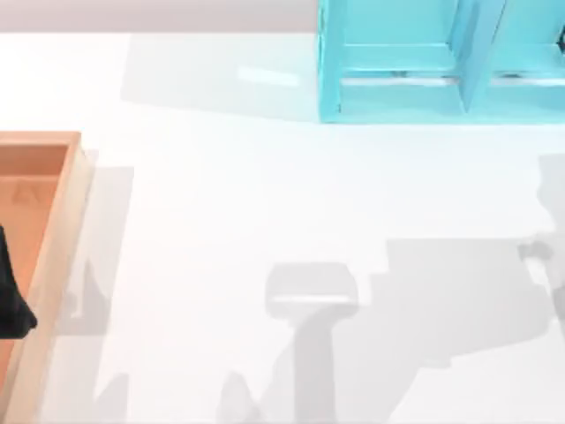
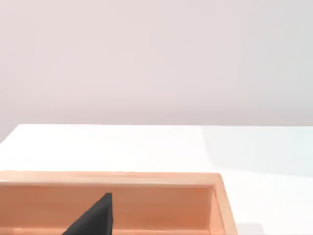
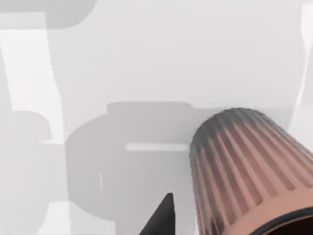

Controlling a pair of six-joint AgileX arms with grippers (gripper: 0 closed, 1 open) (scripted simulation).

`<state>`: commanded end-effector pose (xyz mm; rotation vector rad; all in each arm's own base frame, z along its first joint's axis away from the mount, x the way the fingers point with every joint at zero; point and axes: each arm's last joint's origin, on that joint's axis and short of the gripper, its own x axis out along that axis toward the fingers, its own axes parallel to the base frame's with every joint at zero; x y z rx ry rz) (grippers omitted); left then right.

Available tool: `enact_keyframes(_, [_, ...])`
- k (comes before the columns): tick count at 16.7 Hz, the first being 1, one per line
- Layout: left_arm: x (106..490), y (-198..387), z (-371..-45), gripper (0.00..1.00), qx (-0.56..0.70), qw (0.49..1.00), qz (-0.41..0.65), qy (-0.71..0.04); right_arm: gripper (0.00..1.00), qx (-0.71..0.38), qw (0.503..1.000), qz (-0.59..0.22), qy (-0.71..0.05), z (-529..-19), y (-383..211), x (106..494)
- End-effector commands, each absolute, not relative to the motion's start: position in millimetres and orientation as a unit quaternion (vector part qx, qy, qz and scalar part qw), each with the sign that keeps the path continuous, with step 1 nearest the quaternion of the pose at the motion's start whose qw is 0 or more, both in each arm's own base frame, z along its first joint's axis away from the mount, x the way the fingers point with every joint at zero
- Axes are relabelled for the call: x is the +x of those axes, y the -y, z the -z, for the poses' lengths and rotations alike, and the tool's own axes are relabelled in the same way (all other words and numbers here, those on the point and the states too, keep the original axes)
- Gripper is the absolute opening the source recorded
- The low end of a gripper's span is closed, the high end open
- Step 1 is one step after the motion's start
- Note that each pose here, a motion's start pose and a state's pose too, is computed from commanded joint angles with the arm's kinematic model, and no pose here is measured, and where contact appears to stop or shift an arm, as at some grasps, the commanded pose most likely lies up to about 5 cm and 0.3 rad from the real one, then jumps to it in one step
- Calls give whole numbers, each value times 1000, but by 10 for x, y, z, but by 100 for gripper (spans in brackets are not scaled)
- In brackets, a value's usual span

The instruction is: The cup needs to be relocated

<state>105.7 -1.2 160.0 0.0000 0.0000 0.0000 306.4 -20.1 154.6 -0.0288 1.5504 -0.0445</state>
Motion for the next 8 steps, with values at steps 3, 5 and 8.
enact_keyframes(3, [1057,12,-1600,100,0,1000,0,0,100,-13,714,20,-700,-1546,201,3064])
enact_keyframes(5, [1057,12,-1600,100,0,1000,0,0,100,-13,714,20,-700,-1546,201,3064])
enact_keyframes(8, [1057,12,-1600,100,0,1000,0,0,100,-13,714,20,-700,-1546,201,3064])
